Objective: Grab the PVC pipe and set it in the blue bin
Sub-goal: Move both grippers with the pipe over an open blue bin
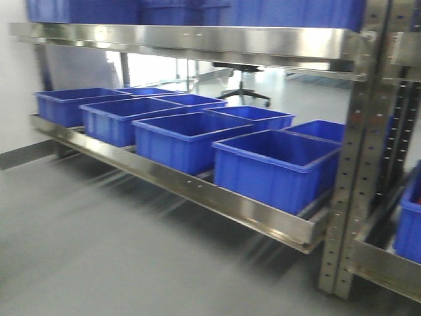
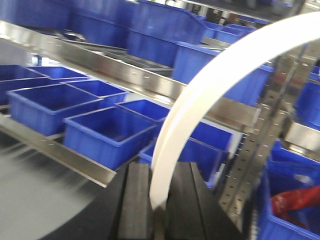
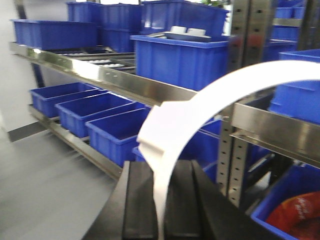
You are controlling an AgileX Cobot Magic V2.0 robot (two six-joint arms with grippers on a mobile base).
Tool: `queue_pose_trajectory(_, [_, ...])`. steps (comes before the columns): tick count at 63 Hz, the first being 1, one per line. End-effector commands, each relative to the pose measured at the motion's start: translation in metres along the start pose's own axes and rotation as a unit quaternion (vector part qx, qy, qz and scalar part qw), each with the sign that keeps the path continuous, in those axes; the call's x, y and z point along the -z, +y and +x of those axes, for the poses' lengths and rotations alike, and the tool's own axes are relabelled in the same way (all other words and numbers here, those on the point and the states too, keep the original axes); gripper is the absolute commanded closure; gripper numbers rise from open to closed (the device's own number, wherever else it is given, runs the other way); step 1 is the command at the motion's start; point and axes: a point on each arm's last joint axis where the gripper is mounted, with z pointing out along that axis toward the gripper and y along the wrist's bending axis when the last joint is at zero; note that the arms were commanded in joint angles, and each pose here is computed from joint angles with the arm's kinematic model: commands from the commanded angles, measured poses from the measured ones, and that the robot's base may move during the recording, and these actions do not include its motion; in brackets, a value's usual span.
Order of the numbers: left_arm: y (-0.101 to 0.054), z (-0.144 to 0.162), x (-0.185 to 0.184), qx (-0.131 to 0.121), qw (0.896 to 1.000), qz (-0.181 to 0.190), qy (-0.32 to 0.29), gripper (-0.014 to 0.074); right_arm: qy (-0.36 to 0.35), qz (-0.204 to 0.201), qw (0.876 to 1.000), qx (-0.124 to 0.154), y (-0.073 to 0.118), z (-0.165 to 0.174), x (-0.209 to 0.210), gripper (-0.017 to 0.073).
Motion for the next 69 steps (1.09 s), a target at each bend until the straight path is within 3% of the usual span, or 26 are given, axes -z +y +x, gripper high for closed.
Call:
queue_pose_trajectory(1, [-0.0010,-0.0019,0.0011,0.004,1.000,0.005,-0.011,0.0704,-0.018,0.000,1.000,0.006,-0.0001,-0.0030,0.0009,0.0727])
queue_pose_trajectory(69, [-0.0010,-0.0019,0.0011,0.004,1.000,0.005,-0.011,0.0704,-0.018,0.000,1.000,0.006,-0.0001,-0.0030,0.0009,0.0727])
